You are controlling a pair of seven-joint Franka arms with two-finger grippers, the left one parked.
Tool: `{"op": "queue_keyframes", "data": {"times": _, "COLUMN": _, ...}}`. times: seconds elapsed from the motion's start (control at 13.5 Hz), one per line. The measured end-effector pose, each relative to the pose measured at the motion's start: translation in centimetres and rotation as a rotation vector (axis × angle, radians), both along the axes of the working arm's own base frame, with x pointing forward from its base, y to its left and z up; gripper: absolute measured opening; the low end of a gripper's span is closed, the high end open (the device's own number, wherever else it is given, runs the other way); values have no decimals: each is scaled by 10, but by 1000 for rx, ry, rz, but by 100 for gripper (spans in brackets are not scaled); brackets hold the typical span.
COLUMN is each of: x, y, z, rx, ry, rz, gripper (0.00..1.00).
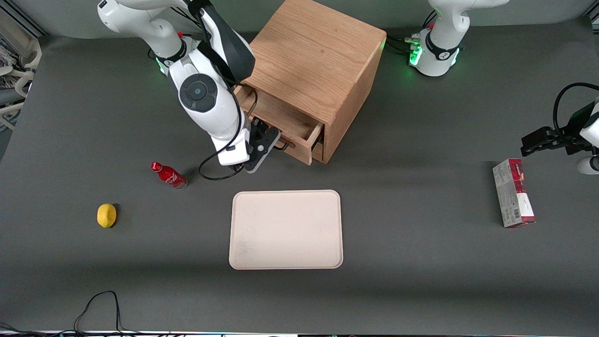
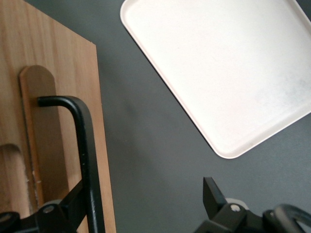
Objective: Open upper drawer
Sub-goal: 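Pull the upper drawer outward by its handle with the right gripper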
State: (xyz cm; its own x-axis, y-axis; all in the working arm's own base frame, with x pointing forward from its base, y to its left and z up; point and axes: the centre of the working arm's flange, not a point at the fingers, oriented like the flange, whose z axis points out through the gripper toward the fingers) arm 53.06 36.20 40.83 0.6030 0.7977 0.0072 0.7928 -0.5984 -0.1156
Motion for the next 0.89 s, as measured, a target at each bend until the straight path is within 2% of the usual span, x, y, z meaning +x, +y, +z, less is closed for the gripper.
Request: {"op": "queue_keyframes", "data": {"times": 0.89, "x": 71, "y": -56, "z": -6, "rx": -6, "ry": -2, "rz": -27, "gripper": 100}}
